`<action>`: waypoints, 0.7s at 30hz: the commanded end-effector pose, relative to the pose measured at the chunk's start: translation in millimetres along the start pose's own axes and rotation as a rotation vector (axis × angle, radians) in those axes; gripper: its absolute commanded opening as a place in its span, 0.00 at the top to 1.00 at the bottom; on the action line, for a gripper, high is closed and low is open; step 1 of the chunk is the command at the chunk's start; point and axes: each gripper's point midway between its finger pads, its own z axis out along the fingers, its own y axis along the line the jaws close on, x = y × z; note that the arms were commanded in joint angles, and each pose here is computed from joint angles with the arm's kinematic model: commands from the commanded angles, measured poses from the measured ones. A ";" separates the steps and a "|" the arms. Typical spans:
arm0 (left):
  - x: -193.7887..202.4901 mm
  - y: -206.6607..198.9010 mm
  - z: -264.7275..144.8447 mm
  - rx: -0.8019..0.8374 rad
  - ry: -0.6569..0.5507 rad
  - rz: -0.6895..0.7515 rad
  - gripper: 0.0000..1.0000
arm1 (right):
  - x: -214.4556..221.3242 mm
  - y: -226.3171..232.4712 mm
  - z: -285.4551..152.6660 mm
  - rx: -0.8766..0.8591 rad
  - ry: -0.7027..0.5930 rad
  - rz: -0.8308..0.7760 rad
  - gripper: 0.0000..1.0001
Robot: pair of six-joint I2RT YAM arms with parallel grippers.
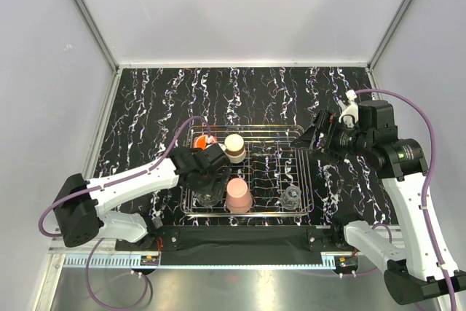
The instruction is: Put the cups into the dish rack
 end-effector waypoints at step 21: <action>-88.5 38.2 -251.3 0.458 -0.986 -0.325 0.01 | -8.1 -59.8 12.8 0.164 -0.215 -0.073 0.00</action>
